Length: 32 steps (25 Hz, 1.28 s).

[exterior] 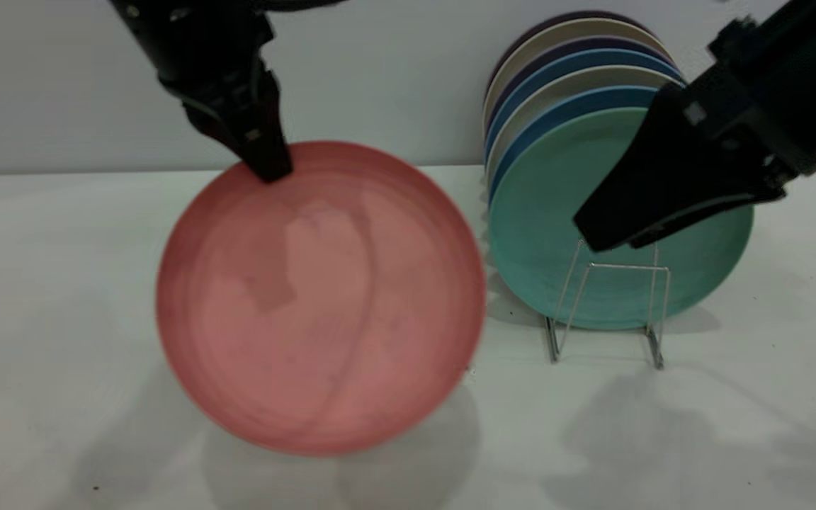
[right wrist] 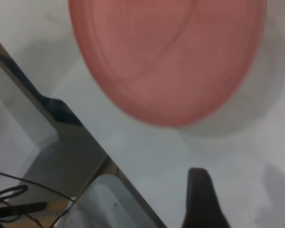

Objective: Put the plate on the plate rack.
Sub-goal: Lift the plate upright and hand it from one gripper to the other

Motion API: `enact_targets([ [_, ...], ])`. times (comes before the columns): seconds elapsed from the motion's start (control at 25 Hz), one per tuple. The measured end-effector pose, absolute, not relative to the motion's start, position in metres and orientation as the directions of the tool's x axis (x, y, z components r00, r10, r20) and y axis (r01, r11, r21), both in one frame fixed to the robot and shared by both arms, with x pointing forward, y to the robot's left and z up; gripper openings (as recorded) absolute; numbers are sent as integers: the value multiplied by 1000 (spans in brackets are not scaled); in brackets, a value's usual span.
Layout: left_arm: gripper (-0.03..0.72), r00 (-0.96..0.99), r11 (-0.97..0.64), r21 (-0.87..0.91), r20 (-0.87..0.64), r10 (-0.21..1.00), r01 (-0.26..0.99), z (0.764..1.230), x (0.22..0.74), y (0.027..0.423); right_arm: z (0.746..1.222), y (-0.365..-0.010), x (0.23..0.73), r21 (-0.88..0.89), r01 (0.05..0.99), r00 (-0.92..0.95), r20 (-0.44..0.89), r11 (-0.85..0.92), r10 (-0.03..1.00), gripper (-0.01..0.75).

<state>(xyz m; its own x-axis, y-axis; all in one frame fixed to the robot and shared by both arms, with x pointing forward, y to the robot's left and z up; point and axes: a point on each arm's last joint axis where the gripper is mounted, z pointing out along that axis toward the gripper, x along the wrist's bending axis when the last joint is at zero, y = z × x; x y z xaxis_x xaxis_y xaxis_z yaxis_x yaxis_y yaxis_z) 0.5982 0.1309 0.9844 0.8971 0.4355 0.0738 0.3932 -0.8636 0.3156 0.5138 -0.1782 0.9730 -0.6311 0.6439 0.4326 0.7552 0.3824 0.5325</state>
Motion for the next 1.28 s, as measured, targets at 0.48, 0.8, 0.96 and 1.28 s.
enact_targets([
  [0.48,22,946,-888,348,7,324,301,994,571,95,936,-171,527,489,795,-591,490,359,641,515],
  [0.8,22,948,-876,375,-31,316,304,995,568,91,925,-161,531,513,789,-598,518,337,611,511],
  [0.96,22,948,-867,392,-52,314,308,995,566,89,916,-142,525,513,770,-631,523,380,573,454],
  [1.28,34,959,-883,378,-60,277,279,996,564,90,910,-132,521,510,751,-656,501,419,565,129],
])
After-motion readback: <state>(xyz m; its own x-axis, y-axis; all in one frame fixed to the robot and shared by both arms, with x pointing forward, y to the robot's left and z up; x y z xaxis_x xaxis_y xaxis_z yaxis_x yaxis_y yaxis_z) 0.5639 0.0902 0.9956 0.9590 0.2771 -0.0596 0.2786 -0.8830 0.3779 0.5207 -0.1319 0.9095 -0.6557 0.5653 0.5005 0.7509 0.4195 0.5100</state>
